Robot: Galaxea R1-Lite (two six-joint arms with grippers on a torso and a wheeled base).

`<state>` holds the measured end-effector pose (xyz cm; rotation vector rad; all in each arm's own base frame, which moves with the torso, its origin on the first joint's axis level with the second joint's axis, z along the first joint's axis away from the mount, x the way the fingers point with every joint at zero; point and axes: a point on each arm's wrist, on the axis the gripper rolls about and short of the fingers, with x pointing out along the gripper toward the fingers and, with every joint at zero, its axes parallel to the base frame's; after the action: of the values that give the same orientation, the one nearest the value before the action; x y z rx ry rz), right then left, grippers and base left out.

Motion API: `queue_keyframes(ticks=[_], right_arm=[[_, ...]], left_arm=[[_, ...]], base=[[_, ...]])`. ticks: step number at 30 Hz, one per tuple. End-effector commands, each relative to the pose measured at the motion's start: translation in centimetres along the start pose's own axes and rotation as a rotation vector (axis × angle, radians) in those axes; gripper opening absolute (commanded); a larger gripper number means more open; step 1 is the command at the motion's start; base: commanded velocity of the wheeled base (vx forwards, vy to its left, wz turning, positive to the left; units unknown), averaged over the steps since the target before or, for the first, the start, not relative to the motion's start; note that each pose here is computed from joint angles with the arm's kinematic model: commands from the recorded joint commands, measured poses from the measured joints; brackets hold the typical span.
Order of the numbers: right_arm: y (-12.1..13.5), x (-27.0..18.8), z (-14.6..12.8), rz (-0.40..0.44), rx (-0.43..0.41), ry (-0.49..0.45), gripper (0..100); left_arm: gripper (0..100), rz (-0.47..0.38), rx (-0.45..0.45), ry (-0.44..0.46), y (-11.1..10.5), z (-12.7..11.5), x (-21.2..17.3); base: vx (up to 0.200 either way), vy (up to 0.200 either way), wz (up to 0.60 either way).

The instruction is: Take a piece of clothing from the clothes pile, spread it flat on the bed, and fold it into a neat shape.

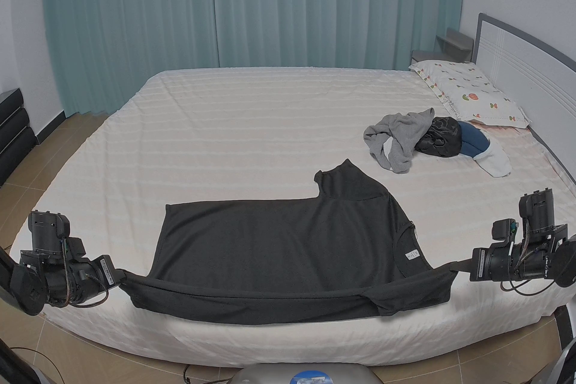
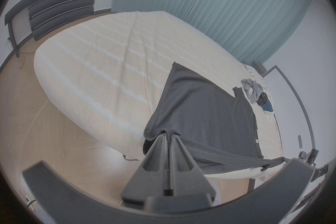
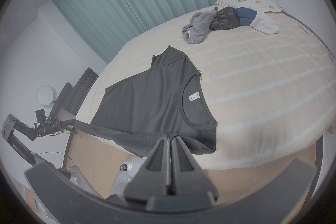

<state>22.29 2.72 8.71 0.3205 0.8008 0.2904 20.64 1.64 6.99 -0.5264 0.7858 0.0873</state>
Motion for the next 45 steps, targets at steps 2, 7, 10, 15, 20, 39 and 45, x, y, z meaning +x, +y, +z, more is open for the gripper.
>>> queue_keyframes(ticks=[2, 7, 10, 15, 20, 39, 45], right_arm=[[-0.6, 2.1, 1.0, -0.011, 0.013, 0.026, 0], [-1.0, 3.8, 1.6, -0.019, 0.020, 0.045, 0], [-1.4, 4.8, 1.8, -0.026, 0.027, 0.064, 0], [-2.1, 6.4, 2.6, -0.036, 0.037, 0.066, 0], [-2.5, 7.8, 3.0, -0.041, 0.043, 0.080, 0], [-3.8, 11.4, 3.4, -0.047, 0.056, 0.109, 0], [-3.6, 11.2, 3.7, -0.042, 0.107, 0.089, 100]], left_arm=[[0, 0.031, -0.017, 0.063, 0.4, 0.6, 3.2], [0, 0.037, -0.020, 0.077, 0.4, 1.4, 4.9], [0, 0.036, -0.015, 0.089, 0.2, 1.6, 5.9], [0, 0.040, -0.006, 0.099, 0.0, 2.0, 7.5], [0, 0.047, 0.001, 0.114, -0.1, 2.2, 9.3], [100, 0.032, -0.034, 0.117, -0.9, 2.9, 12.7], [100, 0.023, -0.063, 0.095, -1.2, 3.4, 12.6]], base=[[0.000, 0.000, 0.00], [0.000, 0.000, 0.00], [0.000, 0.000, 0.00], [0.000, 0.000, 0.00], [0.000, 0.000, 0.00], [0.000, 0.000, 0.00], [0.000, 0.000, 0.00]])
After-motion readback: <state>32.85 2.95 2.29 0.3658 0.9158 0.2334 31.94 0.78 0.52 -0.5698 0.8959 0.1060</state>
